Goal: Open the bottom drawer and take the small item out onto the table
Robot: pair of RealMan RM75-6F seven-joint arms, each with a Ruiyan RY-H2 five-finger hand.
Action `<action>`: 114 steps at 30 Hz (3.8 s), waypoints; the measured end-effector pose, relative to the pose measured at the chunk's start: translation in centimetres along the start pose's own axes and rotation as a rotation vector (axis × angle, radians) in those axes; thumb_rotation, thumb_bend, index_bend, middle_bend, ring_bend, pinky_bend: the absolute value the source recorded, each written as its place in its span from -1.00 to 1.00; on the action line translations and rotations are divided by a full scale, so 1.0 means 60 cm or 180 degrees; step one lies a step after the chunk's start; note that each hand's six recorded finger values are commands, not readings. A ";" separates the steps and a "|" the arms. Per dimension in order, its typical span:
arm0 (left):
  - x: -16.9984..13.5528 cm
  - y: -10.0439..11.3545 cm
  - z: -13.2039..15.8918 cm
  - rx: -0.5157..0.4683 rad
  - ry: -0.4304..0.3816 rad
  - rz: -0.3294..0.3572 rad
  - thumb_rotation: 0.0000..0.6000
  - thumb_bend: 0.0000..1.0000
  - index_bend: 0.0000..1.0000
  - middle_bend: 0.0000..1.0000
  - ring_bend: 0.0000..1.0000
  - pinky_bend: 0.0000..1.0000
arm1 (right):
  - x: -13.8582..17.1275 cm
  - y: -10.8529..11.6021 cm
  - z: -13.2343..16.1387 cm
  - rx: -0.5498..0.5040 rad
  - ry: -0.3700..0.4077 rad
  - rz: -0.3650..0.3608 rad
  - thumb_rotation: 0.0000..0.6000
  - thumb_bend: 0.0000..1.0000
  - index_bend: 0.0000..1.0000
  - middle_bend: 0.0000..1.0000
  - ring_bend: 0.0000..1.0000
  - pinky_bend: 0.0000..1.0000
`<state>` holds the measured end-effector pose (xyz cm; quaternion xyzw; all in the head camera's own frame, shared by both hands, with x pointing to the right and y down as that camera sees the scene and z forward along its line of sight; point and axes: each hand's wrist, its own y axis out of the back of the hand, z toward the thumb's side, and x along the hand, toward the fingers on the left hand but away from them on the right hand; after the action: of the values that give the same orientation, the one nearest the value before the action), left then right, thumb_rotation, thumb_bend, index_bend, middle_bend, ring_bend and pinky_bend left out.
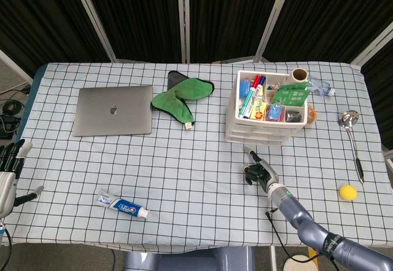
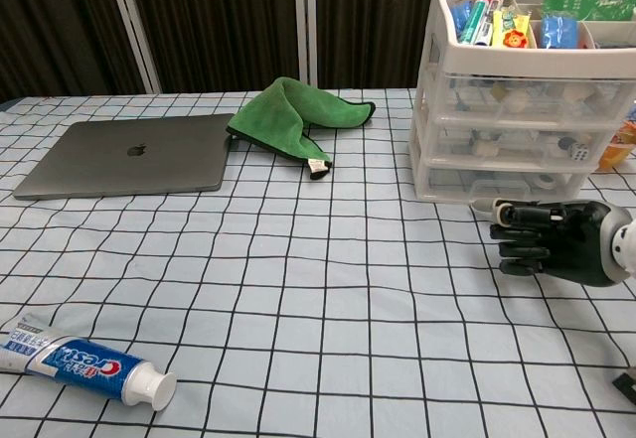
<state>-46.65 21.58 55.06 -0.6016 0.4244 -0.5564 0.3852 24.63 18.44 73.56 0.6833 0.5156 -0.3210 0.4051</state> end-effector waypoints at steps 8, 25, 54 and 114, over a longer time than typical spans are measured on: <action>-0.001 0.002 0.001 -0.0016 -0.0018 0.0010 1.00 -0.98 -1.00 -1.00 -1.00 -1.00 | -0.011 0.005 -0.001 -0.0063 0.0078 -0.0075 1.00 0.32 -0.89 0.97 0.96 0.69; 0.002 -0.008 0.007 0.0006 -0.0082 -0.0071 1.00 -0.98 -1.00 -1.00 -1.00 -1.00 | -0.034 0.015 -0.002 -0.0246 0.0285 -0.0256 1.00 0.33 -0.84 0.97 0.96 0.69; 0.003 -0.019 0.013 0.0021 -0.0137 -0.0173 1.00 -0.97 -1.00 -1.00 -1.00 -1.00 | -0.067 -0.014 -0.015 -0.0545 0.0264 -0.0090 1.00 0.34 -0.47 0.97 0.96 0.69; 0.001 -0.008 0.005 -0.0020 -0.0069 -0.0134 1.00 -0.97 -1.00 -1.00 -1.00 -1.00 | 0.047 -0.054 0.011 0.3534 0.0849 -0.1059 1.00 0.08 -0.66 0.88 0.89 0.65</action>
<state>-46.31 21.72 55.52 -0.6176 0.4092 -0.5565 0.3761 22.22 19.55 70.11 0.7374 0.4173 -0.5132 -0.1368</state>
